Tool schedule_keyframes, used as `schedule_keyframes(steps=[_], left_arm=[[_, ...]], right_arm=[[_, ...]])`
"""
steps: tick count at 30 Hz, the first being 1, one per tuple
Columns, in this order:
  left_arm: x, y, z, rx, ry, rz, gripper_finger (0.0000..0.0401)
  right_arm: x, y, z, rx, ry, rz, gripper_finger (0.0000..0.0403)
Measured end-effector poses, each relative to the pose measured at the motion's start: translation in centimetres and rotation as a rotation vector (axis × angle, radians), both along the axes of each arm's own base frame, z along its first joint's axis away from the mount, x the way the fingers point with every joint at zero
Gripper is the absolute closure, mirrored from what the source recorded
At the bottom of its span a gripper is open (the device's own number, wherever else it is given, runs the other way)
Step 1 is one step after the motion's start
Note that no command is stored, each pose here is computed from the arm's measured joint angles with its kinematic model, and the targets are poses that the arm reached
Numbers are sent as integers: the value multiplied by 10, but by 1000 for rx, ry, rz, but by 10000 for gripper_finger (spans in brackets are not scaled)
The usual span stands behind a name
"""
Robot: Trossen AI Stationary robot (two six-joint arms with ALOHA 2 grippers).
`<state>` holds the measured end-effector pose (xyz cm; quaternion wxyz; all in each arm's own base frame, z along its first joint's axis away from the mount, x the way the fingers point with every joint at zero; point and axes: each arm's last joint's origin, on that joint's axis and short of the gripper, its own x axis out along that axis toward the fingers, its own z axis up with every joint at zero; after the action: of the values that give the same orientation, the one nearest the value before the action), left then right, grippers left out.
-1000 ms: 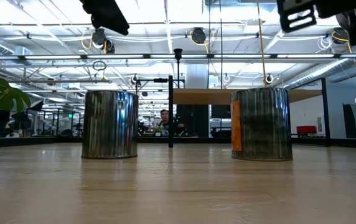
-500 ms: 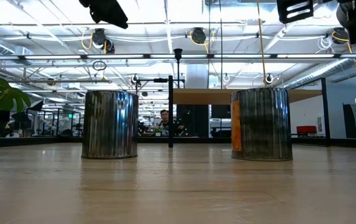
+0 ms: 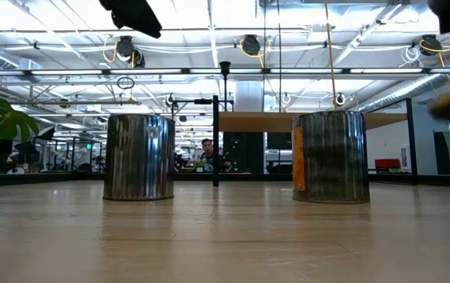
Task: Pick & Place candle stick holders
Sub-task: Put the right gold candle holder on the shelf
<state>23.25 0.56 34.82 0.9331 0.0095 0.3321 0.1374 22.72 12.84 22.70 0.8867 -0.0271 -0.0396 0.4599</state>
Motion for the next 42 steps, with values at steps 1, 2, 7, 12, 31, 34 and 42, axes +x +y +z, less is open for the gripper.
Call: schedule_keyframes(steps=[1,2,7,12,31,34,42], left_arm=[[0,0,0,3,-3,-1,249],[1,0,1,5,-8,-1,249],[1,1,1,21,-12,13,249],[1,1,1,36,-9,5,249],[1,1,2,56,-8,12,249],[1,2,2,61,-8,17,249],[1,2,2,61,-8,18,249]], right_arm=[[-2,-1,5,2,-33,-8,391],[-5,-3,11,12,-57,-28,391],[-12,-23,39,89,-157,-307,377],[-16,-58,62,165,-244,-668,387],[2,-216,140,-4,-188,-1557,389],[7,-237,128,-18,-122,-1627,380],[5,-284,107,-10,-32,-1783,391]])
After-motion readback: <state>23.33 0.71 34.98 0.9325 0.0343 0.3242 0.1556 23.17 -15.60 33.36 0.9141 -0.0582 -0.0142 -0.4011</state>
